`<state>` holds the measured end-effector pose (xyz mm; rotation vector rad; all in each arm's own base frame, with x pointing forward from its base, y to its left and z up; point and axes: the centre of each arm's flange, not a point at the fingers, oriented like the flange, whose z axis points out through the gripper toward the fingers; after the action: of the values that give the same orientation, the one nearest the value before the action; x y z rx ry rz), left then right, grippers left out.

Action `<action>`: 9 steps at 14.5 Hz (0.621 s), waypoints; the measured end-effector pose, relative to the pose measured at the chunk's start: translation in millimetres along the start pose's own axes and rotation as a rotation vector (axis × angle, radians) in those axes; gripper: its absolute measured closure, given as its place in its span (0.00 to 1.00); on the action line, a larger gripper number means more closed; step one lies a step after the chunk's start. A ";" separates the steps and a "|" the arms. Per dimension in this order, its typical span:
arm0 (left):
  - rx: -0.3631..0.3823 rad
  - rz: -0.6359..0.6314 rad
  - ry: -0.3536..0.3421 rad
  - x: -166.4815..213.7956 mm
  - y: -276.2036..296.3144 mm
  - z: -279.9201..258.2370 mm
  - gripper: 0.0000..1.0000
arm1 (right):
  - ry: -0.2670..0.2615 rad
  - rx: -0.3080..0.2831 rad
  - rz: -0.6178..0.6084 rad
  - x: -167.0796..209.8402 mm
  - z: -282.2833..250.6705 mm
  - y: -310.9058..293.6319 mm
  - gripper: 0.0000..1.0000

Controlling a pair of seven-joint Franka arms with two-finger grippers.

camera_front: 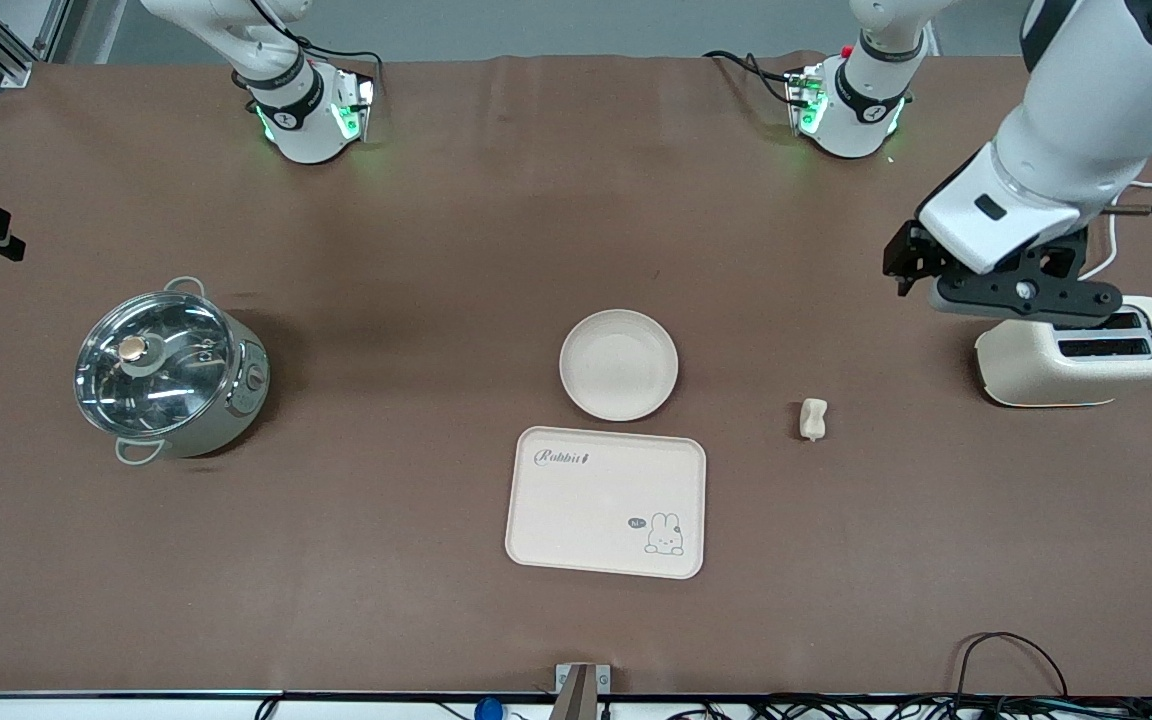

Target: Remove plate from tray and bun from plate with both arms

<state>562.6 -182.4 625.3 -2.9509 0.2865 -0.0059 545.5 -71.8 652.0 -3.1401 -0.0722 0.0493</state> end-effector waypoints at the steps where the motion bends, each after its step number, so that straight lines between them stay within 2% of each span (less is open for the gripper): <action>1: -0.017 -0.032 -0.011 -2.6 -7.6 -1.6 0.00 | 0.000 0.000 0.000 0.0 0.0 0.0 0.00; 3: -0.092 -0.112 -0.022 -8.7 -47.1 -7.3 0.00 | 0.000 0.000 0.000 0.0 0.1 0.1 0.00; 5: -0.138 -0.129 -0.016 -17.3 -98.9 -10.3 0.00 | 0.000 0.000 0.000 0.1 0.0 0.0 0.00; 7: -0.146 -0.126 -0.015 -25.6 -131.7 -7.5 0.00 | 0.000 0.000 0.000 0.1 0.1 0.0 0.00; 9: -0.140 -0.126 -0.003 -31.0 -133.6 -3.6 0.00 | 0.000 0.000 0.000 0.1 0.1 0.0 0.00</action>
<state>557.6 -48.1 652.7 -3.1023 0.1035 0.0016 545.5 -71.8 652.0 -3.1400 -0.0722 0.0490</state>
